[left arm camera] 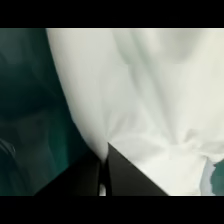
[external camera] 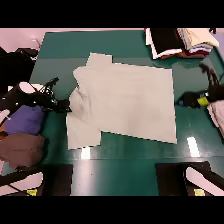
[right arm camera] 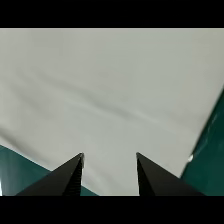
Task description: Fold the shirts.
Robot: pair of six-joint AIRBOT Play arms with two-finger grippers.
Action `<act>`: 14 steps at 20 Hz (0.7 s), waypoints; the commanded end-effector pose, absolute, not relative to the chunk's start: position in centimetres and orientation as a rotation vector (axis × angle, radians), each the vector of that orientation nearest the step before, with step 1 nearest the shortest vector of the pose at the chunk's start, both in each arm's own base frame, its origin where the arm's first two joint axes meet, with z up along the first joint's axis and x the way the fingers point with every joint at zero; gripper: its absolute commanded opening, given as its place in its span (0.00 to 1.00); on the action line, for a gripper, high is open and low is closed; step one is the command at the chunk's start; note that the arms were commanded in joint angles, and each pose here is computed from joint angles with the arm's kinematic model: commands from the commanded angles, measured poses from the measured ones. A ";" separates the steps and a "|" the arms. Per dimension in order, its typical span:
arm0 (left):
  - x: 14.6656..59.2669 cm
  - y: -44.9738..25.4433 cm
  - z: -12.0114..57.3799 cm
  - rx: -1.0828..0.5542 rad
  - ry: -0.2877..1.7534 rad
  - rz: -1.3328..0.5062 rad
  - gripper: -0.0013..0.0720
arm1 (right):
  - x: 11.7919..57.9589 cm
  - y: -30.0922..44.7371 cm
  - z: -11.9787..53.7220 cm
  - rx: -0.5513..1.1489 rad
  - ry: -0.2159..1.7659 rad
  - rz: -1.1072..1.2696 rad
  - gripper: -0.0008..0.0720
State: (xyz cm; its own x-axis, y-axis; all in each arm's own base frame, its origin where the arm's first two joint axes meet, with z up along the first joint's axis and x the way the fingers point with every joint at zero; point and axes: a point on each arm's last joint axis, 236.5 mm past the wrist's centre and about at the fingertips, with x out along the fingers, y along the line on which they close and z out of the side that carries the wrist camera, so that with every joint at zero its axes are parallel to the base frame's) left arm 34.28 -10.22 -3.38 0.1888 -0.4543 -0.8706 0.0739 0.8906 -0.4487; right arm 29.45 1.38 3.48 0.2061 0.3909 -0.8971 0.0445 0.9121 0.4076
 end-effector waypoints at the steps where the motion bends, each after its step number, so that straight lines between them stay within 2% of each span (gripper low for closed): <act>1: 34.5 -10.0 -0.3 -0.288 1.254 -0.392 0.05 | 22.1 -2.2 -2.1 0.465 1.537 0.088 0.54; 4: 34.4 -10.0 0.0 -0.287 1.246 -0.393 0.05 | 16.7 -2.0 -6.4 0.669 1.645 0.014 0.55; 6: 34.5 -10.0 0.0 -0.287 1.243 -0.392 0.05 | 15.0 -1.4 -8.2 0.740 1.664 -0.003 0.55; 10: 34.5 -10.0 0.1 -0.292 1.243 -0.394 0.05 | 16.0 0.9 -9.3 0.809 1.612 0.035 0.55; 14: 34.5 -10.2 0.2 -0.300 1.242 -0.398 0.05 | 18.1 3.8 -9.2 0.753 1.606 0.149 0.52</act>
State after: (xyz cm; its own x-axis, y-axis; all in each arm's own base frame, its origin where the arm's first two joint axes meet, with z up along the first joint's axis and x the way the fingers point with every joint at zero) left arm 34.43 -10.13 0.03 0.2668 -0.4452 -0.8547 0.1298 0.8954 -0.4259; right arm 16.68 2.11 -8.73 -0.0135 0.5248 -0.8511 0.4147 0.7775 0.4728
